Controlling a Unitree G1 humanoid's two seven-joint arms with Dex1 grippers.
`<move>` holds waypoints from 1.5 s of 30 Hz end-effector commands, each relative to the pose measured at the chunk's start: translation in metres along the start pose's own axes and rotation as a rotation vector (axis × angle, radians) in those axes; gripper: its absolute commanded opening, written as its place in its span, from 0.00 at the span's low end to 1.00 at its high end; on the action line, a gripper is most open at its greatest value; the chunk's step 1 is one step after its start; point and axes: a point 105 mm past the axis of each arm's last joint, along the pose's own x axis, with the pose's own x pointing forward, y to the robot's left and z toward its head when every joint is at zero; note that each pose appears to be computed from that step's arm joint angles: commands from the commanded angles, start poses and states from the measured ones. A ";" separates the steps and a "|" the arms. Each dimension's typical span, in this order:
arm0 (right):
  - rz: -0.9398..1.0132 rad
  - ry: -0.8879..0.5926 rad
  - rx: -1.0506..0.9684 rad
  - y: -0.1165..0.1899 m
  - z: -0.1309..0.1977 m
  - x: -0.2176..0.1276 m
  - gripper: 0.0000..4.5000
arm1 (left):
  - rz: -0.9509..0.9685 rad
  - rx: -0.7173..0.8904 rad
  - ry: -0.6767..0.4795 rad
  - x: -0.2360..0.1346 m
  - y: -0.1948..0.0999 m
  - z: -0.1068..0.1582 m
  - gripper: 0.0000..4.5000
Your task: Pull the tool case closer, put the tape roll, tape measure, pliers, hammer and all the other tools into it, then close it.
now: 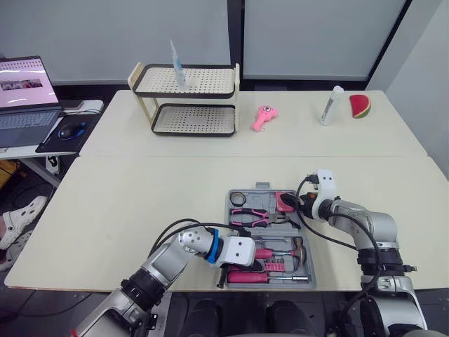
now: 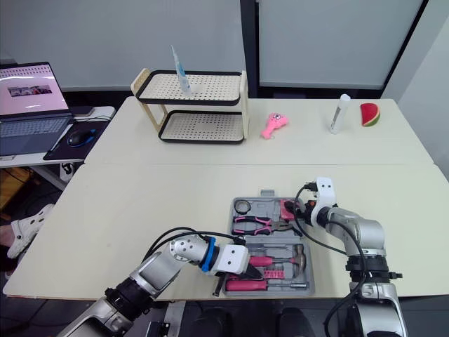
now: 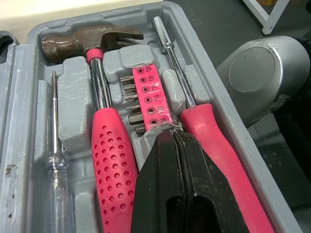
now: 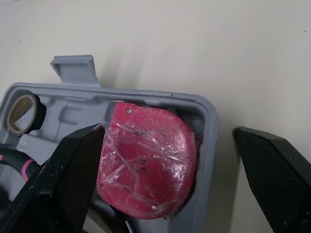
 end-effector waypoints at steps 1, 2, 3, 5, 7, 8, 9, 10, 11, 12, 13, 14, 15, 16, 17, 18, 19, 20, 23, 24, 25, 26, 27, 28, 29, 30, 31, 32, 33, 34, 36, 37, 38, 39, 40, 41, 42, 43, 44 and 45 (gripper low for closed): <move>0.084 -0.001 0.057 0.012 0.001 0.005 0.99 | -0.072 -0.073 0.117 0.006 -0.021 -0.032 0.00; 0.094 -0.005 0.068 0.013 0.002 0.006 0.99 | -0.081 -0.072 0.123 0.006 -0.023 -0.034 0.00; 0.100 -0.006 0.072 0.013 0.002 0.006 0.99 | -0.088 -0.072 0.127 0.006 -0.024 -0.035 0.00; 0.116 -0.017 0.082 0.013 0.004 0.007 0.99 | -0.101 -0.073 0.136 0.007 -0.027 -0.037 0.00; 0.140 -0.033 0.088 0.014 0.008 0.007 0.99 | -0.113 -0.073 0.145 0.007 -0.030 -0.040 0.00; 0.156 -0.039 0.092 0.015 0.009 0.006 0.99 | -0.119 -0.072 0.150 0.007 -0.031 -0.042 0.00; 0.169 -0.043 0.091 0.016 0.010 0.006 0.99 | -0.123 -0.071 0.154 0.007 -0.032 -0.043 0.00; 0.195 -0.049 0.092 0.018 0.012 0.005 0.99 | -0.127 -0.072 0.159 0.006 -0.033 -0.044 0.00; 0.216 -0.053 0.089 0.020 0.013 0.004 0.99 | -0.131 -0.072 0.163 0.006 -0.034 -0.045 0.00; 0.236 -0.057 0.087 0.023 0.015 0.003 0.99 | -0.136 -0.072 0.167 0.006 -0.035 -0.047 0.00; 0.256 -0.062 0.088 0.025 0.016 0.002 0.99 | -0.140 -0.071 0.170 0.005 -0.036 -0.047 0.00; 0.274 -0.065 0.085 0.027 0.017 0.001 0.99 | -0.145 -0.071 0.173 0.005 -0.038 -0.048 0.00; 0.298 -0.068 0.082 0.031 0.017 0.000 0.99 | -0.149 -0.071 0.176 0.005 -0.039 -0.049 0.00; 0.322 -0.072 0.082 0.034 0.018 -0.002 0.99 | -0.151 -0.071 0.178 0.005 -0.039 -0.050 0.00; 0.343 -0.075 0.075 0.037 0.019 -0.003 0.99 | -0.152 -0.072 0.178 0.005 -0.040 -0.050 0.00; 0.361 -0.079 0.069 0.040 0.020 -0.004 0.99 | -0.152 -0.072 0.178 0.005 -0.040 -0.050 0.00; 0.378 -0.083 0.064 0.042 0.021 -0.005 0.99 | -0.152 -0.072 0.179 0.005 -0.040 -0.050 0.00; 0.395 -0.093 0.054 0.045 0.023 -0.006 0.99 | -0.152 -0.072 0.179 0.004 -0.040 -0.050 0.00; 0.424 -0.115 0.016 0.050 0.028 -0.009 0.99 | -0.153 -0.073 0.181 0.004 -0.041 -0.051 0.00; 0.433 -0.125 0.008 0.051 0.030 -0.010 0.99 | -0.154 -0.073 0.181 0.004 -0.041 -0.051 0.00; 0.439 -0.132 0.004 0.052 0.032 -0.010 0.99 | -0.154 -0.073 0.182 0.004 -0.041 -0.051 0.00; 0.443 -0.138 -0.007 0.053 0.033 -0.011 0.99 | -0.155 -0.073 0.182 0.004 -0.041 -0.051 0.00; 0.446 -0.140 -0.016 0.053 0.034 -0.011 0.99 | -0.155 -0.073 0.182 0.004 -0.041 -0.051 0.00; 0.457 -0.144 -0.037 0.055 0.036 -0.013 0.99 | -0.156 -0.072 0.182 0.004 -0.041 -0.051 0.00; 0.469 -0.148 -0.056 0.057 0.037 -0.014 0.99 | -0.156 -0.072 0.182 0.004 -0.041 -0.051 0.00; 0.481 -0.149 -0.075 0.059 0.038 -0.016 0.99 | -0.156 -0.072 0.182 0.004 -0.041 -0.051 0.00; 0.492 -0.148 -0.098 0.061 0.039 -0.018 0.99 | -0.156 -0.072 0.182 0.004 -0.041 -0.051 0.00; 0.498 -0.150 -0.114 0.063 0.039 -0.019 0.99 | -0.155 -0.072 0.181 0.004 -0.041 -0.051 0.00; 0.510 -0.145 -0.159 0.065 0.039 -0.022 0.99 | -0.153 -0.071 0.179 0.004 -0.040 -0.050 0.00; 0.519 -0.142 -0.209 0.068 0.038 -0.026 0.99 | -0.148 -0.072 0.175 0.004 -0.040 -0.050 0.00; 0.528 -0.130 -0.297 0.071 0.036 -0.031 0.99 | -0.139 -0.071 0.169 0.004 -0.038 -0.049 0.00; 0.527 -0.131 -0.318 0.071 0.036 -0.033 0.99 | -0.137 -0.071 0.167 0.004 -0.038 -0.048 0.00; 0.526 -0.127 -0.368 0.071 0.036 -0.036 0.99 | -0.129 -0.070 0.161 0.003 -0.036 -0.047 0.00; 0.528 -0.123 -0.412 0.072 0.035 -0.039 0.99 | -0.120 -0.069 0.153 0.002 -0.034 -0.045 0.00; 0.528 -0.124 -0.445 0.072 0.035 -0.042 0.99 | -0.107 -0.071 0.140 0.001 -0.032 -0.042 0.00; 0.527 -0.119 -0.503 0.073 0.035 -0.046 0.99 | -0.084 -0.079 0.118 -0.001 -0.028 -0.037 0.00; 0.527 -0.113 -0.551 0.073 0.033 -0.051 0.99 | -0.060 -0.084 0.096 -0.004 -0.023 -0.031 0.00; 0.525 -0.109 -0.584 0.074 0.032 -0.053 0.99 | -0.042 -0.085 0.081 -0.007 -0.020 -0.027 0.00; 0.526 -0.101 -0.627 0.074 0.030 -0.057 0.99 | -0.022 -0.088 0.062 -0.011 -0.016 -0.021 0.00; 0.529 -0.093 -0.657 0.075 0.028 -0.060 0.99 | -0.005 -0.096 0.045 -0.016 -0.014 -0.017 0.00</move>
